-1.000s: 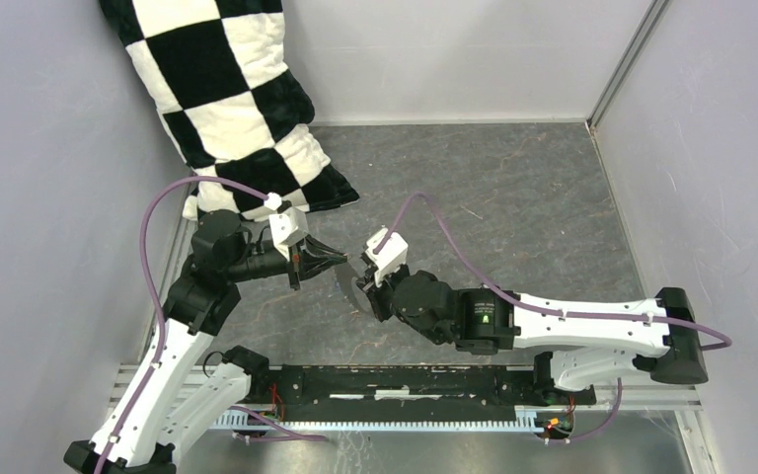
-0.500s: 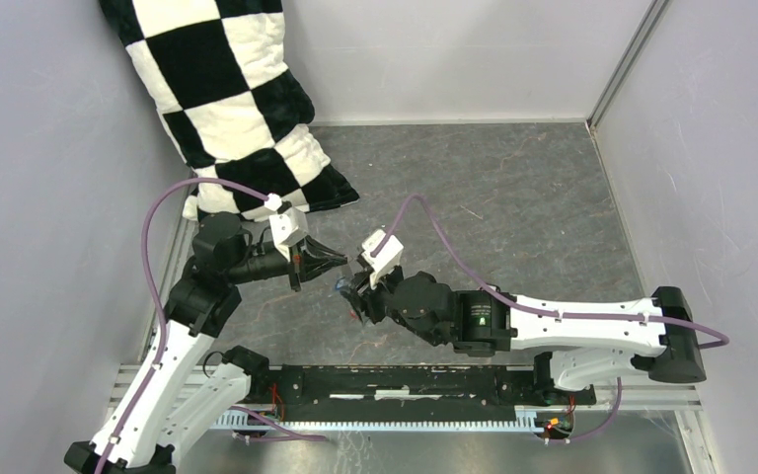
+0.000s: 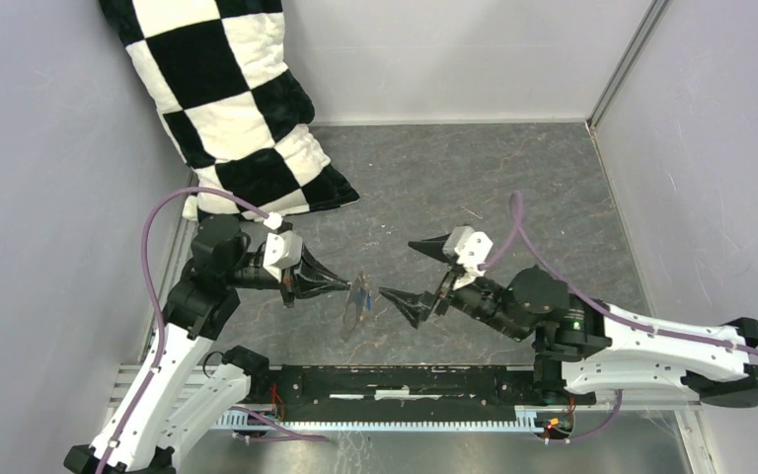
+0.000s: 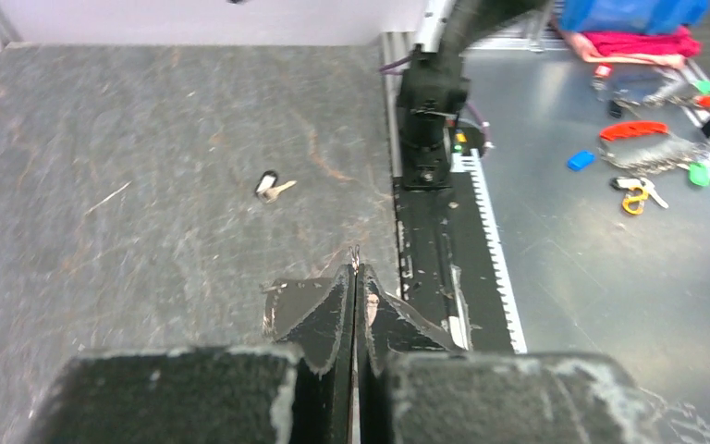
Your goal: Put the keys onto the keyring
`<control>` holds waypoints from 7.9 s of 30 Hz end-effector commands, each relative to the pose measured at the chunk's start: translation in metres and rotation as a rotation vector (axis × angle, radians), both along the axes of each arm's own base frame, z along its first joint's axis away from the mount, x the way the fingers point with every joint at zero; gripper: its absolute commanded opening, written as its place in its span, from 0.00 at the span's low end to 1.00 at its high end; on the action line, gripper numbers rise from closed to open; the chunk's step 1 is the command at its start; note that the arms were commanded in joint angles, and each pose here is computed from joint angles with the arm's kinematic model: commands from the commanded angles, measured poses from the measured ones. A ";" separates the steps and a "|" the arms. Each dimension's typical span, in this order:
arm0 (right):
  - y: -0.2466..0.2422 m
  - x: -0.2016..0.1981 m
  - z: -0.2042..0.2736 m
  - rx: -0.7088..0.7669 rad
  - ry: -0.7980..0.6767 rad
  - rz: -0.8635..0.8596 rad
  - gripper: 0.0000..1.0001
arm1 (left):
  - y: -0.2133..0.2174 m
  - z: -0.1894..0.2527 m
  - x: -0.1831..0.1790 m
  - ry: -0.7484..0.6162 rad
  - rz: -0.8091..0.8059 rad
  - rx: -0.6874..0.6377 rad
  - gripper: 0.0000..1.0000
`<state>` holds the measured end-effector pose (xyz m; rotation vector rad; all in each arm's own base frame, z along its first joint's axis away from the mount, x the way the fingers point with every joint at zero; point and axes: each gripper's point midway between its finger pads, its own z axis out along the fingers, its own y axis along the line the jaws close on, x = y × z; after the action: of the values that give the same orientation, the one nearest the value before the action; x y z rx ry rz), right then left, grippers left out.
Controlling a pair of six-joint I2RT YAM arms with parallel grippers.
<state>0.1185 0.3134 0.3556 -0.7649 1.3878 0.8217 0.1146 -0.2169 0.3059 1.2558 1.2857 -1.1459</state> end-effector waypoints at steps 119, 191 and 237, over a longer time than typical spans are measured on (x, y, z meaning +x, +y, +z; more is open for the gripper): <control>0.064 -0.031 0.011 0.097 -0.143 0.357 0.01 | 0.002 0.023 -0.032 -0.106 -0.183 -0.047 0.02; -0.204 0.114 -0.327 -0.096 0.970 -1.118 0.53 | 0.003 0.014 -0.027 -0.170 -0.159 -0.027 0.02; -0.212 0.140 -0.331 -0.143 0.915 -1.120 0.15 | 0.006 0.015 -0.038 -0.177 -0.165 -0.039 0.02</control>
<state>0.2509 0.1048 0.0187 0.4435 2.3409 0.1599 0.0825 -0.2108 0.3169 1.4008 1.0889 -1.1376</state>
